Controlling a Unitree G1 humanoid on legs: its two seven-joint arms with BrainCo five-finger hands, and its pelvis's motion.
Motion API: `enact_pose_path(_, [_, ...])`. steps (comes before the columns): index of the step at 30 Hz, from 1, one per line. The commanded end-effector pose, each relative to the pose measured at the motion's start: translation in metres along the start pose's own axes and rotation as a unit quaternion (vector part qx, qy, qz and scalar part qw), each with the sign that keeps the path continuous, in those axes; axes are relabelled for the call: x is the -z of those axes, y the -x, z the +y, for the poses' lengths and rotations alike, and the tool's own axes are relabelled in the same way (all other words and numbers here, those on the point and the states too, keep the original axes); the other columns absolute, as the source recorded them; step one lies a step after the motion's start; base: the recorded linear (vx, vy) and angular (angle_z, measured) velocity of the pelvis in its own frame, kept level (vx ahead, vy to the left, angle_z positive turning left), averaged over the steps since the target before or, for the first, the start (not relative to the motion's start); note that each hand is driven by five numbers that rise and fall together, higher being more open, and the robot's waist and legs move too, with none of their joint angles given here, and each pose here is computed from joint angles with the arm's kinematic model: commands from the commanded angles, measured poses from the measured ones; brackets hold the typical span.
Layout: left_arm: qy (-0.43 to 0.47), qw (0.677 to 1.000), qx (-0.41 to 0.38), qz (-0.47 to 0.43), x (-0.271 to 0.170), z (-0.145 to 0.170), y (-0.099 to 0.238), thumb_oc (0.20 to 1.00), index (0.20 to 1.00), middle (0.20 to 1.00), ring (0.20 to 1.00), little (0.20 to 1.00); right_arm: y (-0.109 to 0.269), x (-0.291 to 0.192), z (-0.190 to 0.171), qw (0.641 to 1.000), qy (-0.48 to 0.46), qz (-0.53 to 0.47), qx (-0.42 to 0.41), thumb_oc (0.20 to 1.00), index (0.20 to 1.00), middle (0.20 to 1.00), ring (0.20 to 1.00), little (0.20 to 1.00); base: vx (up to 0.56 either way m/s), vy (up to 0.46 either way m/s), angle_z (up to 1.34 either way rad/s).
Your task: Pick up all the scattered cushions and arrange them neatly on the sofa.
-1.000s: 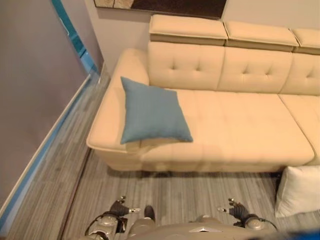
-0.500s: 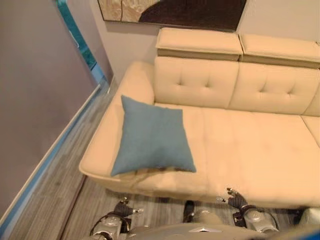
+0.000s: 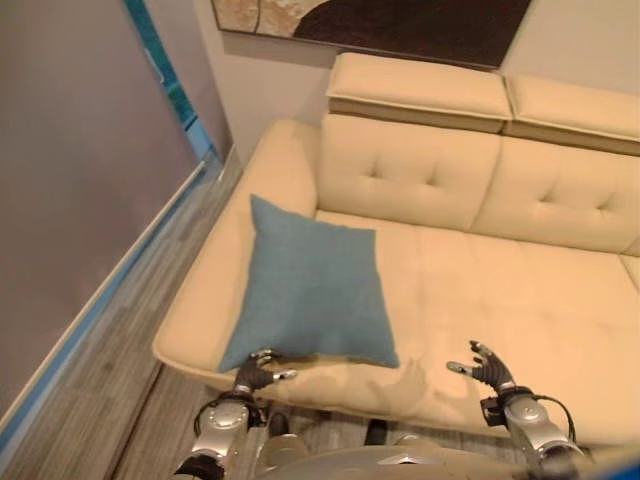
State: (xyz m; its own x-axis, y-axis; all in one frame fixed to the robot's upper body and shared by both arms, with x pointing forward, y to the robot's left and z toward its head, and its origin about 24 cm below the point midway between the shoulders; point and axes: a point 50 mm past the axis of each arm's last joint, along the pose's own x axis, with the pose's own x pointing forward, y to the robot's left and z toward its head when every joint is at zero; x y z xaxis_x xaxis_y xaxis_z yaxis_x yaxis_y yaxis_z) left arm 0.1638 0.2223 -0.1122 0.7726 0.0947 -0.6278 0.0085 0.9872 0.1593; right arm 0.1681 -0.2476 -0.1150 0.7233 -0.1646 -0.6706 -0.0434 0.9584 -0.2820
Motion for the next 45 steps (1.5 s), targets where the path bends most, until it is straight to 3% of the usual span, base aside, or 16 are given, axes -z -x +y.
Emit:
enact_pose_path(1, [-0.026, 0.988, -0.026, -0.151, -0.067, 0.031, -0.001, 1.000, 1.000, 1.000, 1.000, 1.000, -0.009, -0.031, 0.001, 0.998, -0.008, -0.057, 0.012, 1.000, 1.000, 1.000, 1.000, 1.000, 0.03, 0.148, 0.20])
enact_pose_path(6, [-0.073, 0.953, -0.030, -0.291, -0.125, 0.048, 0.030, 1.000, 1.000, 1.000, 1.000, 1.000, -0.008, -0.037, -0.011, 0.997, -0.017, -0.071, 0.030, 1.000, 1.000, 1.000, 1.000, 1.000, 0.06, 0.112, 0.12])
enact_pose_path(11, [-0.146, 0.927, -0.083, -0.334, -0.153, 0.057, 0.035, 1.000, 1.000, 1.000, 1.000, 1.000, -0.014, -0.055, -0.008, 0.995, -0.007, -0.092, 0.023, 1.000, 1.000, 1.000, 1.000, 1.000, 0.05, 0.025, 0.07])
enact_pose_path(18, [-0.133, 0.932, -0.072, -0.331, -0.176, 0.029, 0.006, 1.000, 1.000, 1.000, 1.000, 1.000, -0.023, -0.103, -0.012, 0.989, 0.002, -0.145, 0.030, 1.000, 1.000, 1.000, 1.000, 1.000, -0.08, 0.000, -0.04])
enact_pose_path(22, [-0.159, 0.928, -0.102, -0.322, -0.206, 0.011, -0.020, 1.000, 1.000, 1.000, 1.000, 1.000, -0.026, -0.181, -0.008, 0.969, -0.004, -0.243, 0.039, 1.000, 1.000, 1.000, 1.000, 1.000, -0.33, -0.011, -0.08])
enact_pose_path(28, [-0.157, 0.933, -0.140, -0.293, -0.215, 0.015, -0.033, 1.000, 1.000, 1.000, 1.000, 1.000, -0.023, -0.224, -0.013, 0.955, -0.010, -0.290, 0.059, 1.000, 1.000, 1.000, 1.000, 1.000, -0.09, 0.006, -0.10])
enact_pose_path(42, [-0.147, 0.948, -0.090, -0.266, -0.199, -0.011, -0.042, 1.000, 1.000, 1.000, 1.000, 1.000, -0.026, -0.238, -0.020, 0.954, -0.024, -0.285, 0.087, 1.000, 1.000, 1.000, 1.000, 1.000, 0.01, 0.001, 0.02])
enact_pose_path(45, [-0.137, 0.938, -0.074, -0.310, -0.221, -0.025, -0.037, 1.000, 1.000, 1.000, 1.000, 1.000, -0.028, -0.241, -0.020, 0.957, -0.001, -0.276, 0.092, 1.000, 1.000, 1.000, 1.000, 1.000, 0.04, -0.030, 0.09])
